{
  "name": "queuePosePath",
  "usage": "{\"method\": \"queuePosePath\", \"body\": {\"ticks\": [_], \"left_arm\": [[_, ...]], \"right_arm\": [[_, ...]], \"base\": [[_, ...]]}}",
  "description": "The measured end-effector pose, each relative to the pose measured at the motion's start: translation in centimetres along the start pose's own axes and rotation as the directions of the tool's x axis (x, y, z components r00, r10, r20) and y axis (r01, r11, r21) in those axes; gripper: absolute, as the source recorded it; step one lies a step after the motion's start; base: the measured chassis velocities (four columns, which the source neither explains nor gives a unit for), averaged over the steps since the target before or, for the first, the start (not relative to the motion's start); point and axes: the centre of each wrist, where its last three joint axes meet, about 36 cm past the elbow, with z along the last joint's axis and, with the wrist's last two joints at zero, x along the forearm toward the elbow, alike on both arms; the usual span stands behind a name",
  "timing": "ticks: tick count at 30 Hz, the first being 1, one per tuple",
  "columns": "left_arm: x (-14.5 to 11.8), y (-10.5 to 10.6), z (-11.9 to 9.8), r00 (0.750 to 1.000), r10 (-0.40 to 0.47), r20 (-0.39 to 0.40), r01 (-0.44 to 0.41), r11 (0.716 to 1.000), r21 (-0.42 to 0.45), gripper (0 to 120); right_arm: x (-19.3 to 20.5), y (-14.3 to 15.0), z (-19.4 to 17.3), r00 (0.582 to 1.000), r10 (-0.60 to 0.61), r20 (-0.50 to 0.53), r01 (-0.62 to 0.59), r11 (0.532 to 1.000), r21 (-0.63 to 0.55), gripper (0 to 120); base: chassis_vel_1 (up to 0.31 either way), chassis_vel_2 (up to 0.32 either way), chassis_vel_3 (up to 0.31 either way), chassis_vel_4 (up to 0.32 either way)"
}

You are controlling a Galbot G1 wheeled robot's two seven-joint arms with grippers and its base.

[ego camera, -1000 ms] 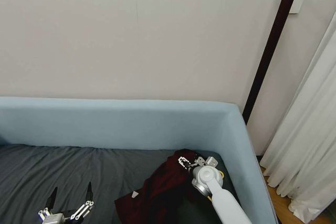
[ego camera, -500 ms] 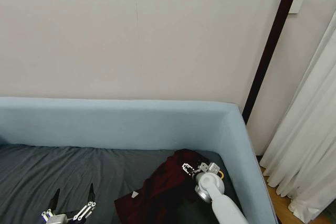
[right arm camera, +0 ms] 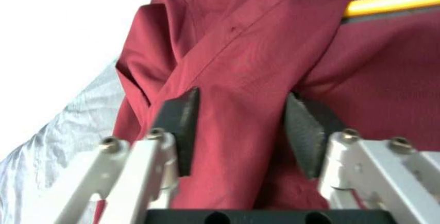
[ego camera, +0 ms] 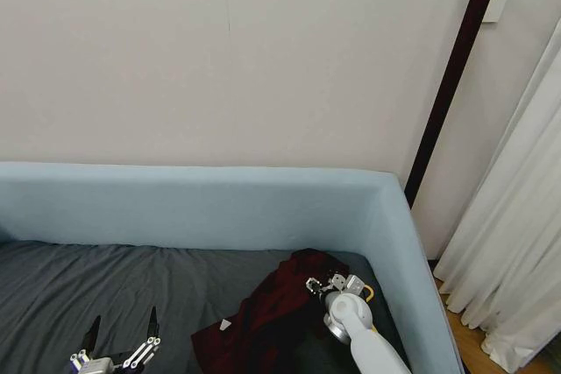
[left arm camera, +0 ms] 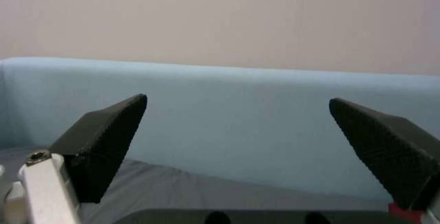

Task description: Pick up the clothes from the sofa and hang them on the clothes hanger.

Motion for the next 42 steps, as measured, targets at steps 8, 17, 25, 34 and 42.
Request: {"method": "queuePosePath", "body": {"ticks": [8,17,25,34,42], "left_arm": [[0.2,0.2,0.2,1.000,-0.001,0.003,0.001,1.000,-0.003,100],[0.1,0.3,0.5,1.000,0.005,0.004,-0.005,1.000,-0.006,100],[-0.2,0.5,0.6,1.000,0.012,0.005,-0.012,1.000,-0.009,100],[-0.5,0.9,0.5,1.000,0.013,0.006,-0.013,1.000,-0.012,100],[-0.8,1.0,0.8,1.000,0.013,0.001,-0.013,1.000,-0.011,100]], "right_arm": [[0.5,-0.2,1.6,0.997,-0.041,0.065,0.038,0.998,0.046,14],[6.0,-2.4,6.9,0.965,-0.260,0.042,0.239,0.932,0.271,0],[12.2,-3.6,12.4,0.889,-0.438,-0.136,0.452,0.789,0.416,0],[13.4,-6.5,16.7,0.882,-0.399,-0.248,0.469,0.703,0.534,0],[12.8,-7.2,17.6,0.875,-0.433,-0.218,0.475,0.677,0.562,18]], "base": [[0.000,0.000,0.000,0.000],[0.000,0.000,0.000,0.000],[0.000,0.000,0.000,0.000],[0.000,0.000,0.000,0.000],[0.000,0.000,0.000,0.000]]}}
